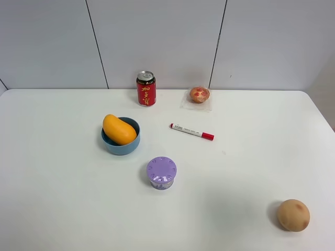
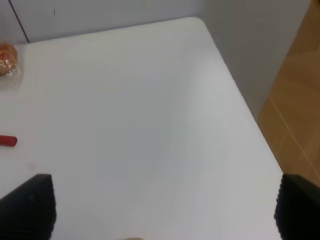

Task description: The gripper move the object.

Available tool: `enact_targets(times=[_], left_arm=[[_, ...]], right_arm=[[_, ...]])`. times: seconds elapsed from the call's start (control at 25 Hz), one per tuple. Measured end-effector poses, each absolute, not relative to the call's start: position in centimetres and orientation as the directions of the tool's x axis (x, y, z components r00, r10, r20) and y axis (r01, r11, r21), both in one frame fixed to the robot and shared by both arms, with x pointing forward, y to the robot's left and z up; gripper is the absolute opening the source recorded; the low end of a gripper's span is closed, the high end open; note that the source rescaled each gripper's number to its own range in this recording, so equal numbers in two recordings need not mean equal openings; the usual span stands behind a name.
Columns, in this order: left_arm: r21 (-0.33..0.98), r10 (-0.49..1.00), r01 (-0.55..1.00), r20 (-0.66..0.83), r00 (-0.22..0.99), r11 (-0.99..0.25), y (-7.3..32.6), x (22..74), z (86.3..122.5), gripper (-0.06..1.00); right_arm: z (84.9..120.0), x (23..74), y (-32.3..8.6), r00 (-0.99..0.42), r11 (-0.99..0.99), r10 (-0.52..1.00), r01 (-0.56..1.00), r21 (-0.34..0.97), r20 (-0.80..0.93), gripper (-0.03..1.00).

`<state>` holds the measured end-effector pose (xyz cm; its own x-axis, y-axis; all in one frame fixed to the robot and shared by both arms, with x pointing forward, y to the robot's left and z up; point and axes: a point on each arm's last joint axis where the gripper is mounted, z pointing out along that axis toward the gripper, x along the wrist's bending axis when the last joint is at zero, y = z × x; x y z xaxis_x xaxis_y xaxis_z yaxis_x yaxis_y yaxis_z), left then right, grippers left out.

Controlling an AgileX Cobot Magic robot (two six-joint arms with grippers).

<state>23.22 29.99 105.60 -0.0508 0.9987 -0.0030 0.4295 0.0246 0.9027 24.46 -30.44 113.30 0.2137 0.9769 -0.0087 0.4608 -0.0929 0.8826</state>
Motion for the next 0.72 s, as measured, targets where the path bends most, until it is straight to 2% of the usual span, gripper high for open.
enact_targets(times=[0.08, 0.2, 0.28, 0.52, 0.72], left_arm=[[0.903, 0.999, 0.430, -0.003, -0.051, 0.025, 30.0, 23.2, 105.6, 1.00], [0.903, 0.999, 0.430, -0.003, -0.051, 0.025, 30.0, 23.2, 105.6, 1.00], [0.903, 0.999, 0.430, -0.003, -0.051, 0.025, 30.0, 23.2, 105.6, 1.00], [0.903, 0.999, 0.430, -0.003, -0.051, 0.025, 30.0, 23.2, 105.6, 1.00], [0.903, 0.999, 0.430, -0.003, -0.051, 0.025, 30.0, 23.2, 105.6, 1.00]], right_arm=[[112.5, 23.9, -30.3, 0.213, -0.097, 0.977, 0.453, 0.886, -0.002, 0.73], [111.0, 23.6, -30.3, 0.213, -0.099, 0.977, 0.463, 0.881, -0.002, 0.92], [109.7, 23.7, -30.2, 0.208, -0.106, 0.978, 0.485, 0.868, 0.003, 0.97], [107.3, 22.9, -29.4, 0.159, -0.138, 0.985, 0.452, 0.882, 0.073, 1.00], [107.2, 22.1, -29.4, 0.143, -0.056, 0.990, 0.422, 0.905, -0.005, 1.00]])
